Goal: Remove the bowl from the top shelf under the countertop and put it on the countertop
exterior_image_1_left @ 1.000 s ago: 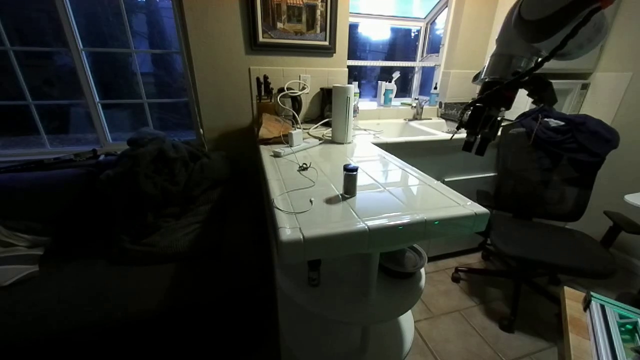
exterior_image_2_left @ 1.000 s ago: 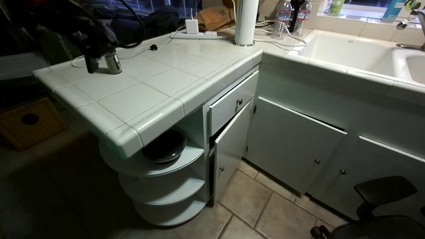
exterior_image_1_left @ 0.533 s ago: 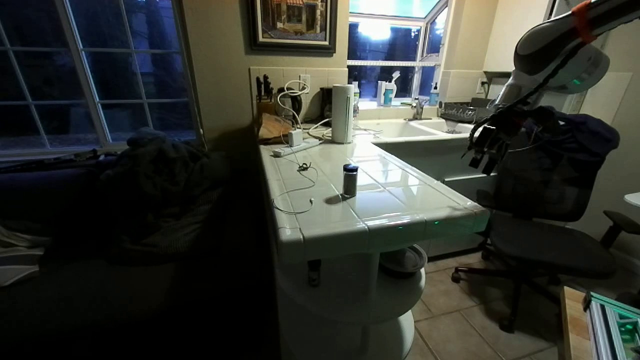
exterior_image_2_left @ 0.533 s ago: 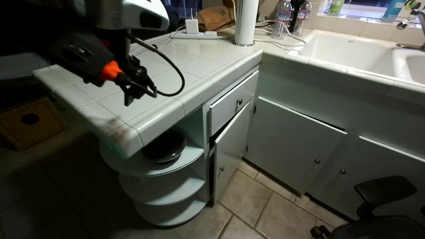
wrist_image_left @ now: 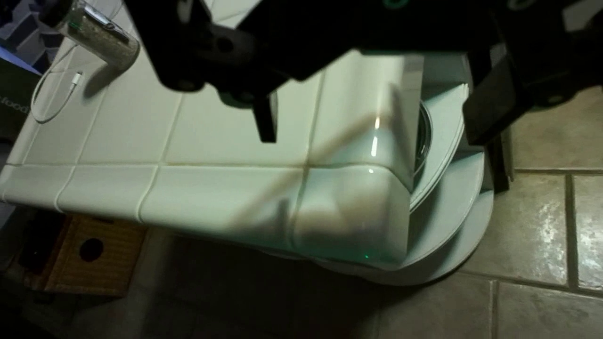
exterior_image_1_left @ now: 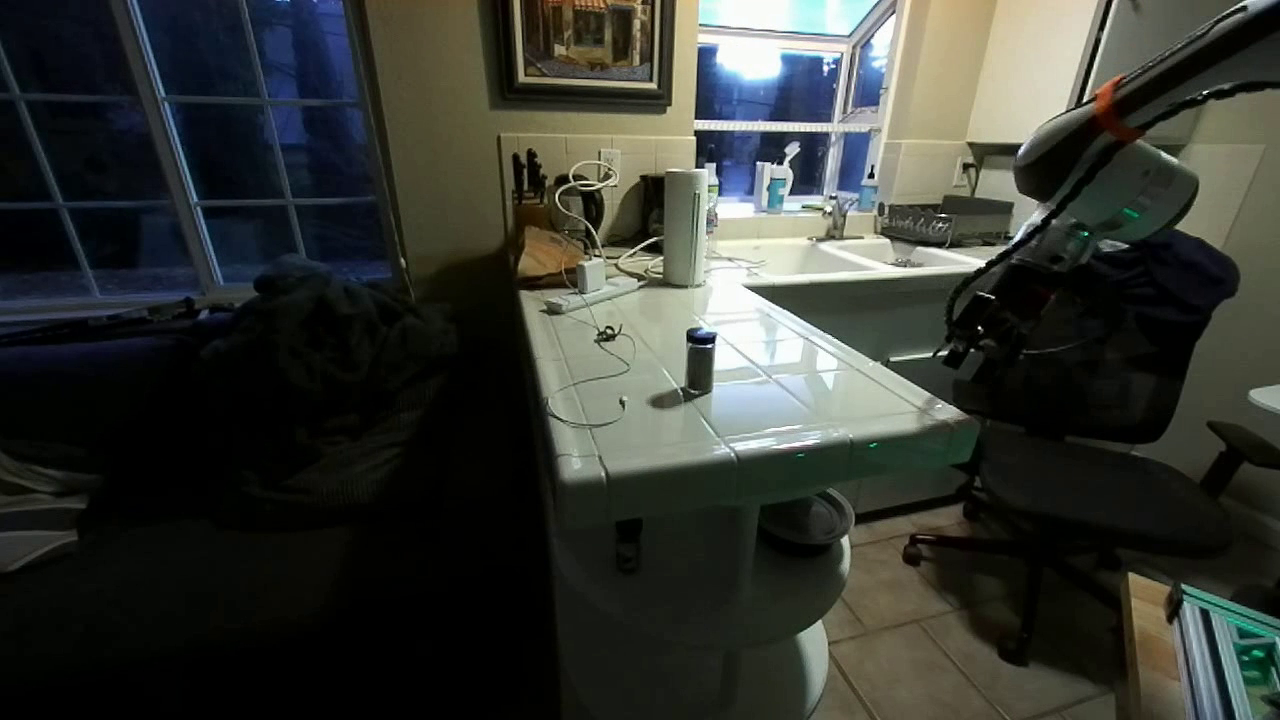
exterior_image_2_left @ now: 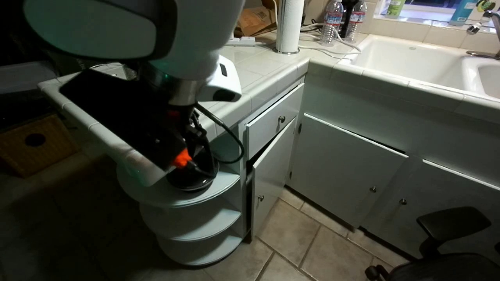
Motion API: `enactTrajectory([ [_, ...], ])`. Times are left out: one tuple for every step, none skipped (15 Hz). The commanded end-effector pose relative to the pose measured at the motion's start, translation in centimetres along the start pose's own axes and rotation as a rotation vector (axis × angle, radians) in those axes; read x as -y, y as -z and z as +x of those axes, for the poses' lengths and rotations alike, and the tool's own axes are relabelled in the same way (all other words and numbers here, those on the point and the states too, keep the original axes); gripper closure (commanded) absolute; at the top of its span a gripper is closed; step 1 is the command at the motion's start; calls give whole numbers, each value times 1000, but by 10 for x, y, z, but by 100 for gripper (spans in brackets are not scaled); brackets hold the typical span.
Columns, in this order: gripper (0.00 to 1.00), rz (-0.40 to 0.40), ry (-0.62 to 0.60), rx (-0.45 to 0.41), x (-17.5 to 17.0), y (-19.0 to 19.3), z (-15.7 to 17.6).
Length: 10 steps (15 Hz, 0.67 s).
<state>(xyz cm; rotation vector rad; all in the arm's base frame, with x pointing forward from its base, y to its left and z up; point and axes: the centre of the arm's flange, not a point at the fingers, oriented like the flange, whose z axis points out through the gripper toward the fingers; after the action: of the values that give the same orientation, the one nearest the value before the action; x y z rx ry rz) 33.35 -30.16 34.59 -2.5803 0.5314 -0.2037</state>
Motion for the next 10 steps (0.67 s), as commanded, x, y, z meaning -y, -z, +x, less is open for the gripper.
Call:
enactTrajectory([
  [0, 25, -43, -6, -48, -17, 10],
  [0, 27, -61, -16, -60, -16, 10],
  [0, 34, -76, -25, -71, -17, 10],
  [0, 43, -107, -31, -80, -15, 12],
  [0, 25, -78, -19, -57, -12, -3],
  [0, 22, -89, -19, -64, -12, -3],
  [0, 22, -91, -18, -65, -13, -4],
  [0, 22, -87, -18, -64, -13, -3],
  [0, 22, -82, -18, -61, -13, -2],
  [0, 23, -78, -18, -59, -13, -1],
])
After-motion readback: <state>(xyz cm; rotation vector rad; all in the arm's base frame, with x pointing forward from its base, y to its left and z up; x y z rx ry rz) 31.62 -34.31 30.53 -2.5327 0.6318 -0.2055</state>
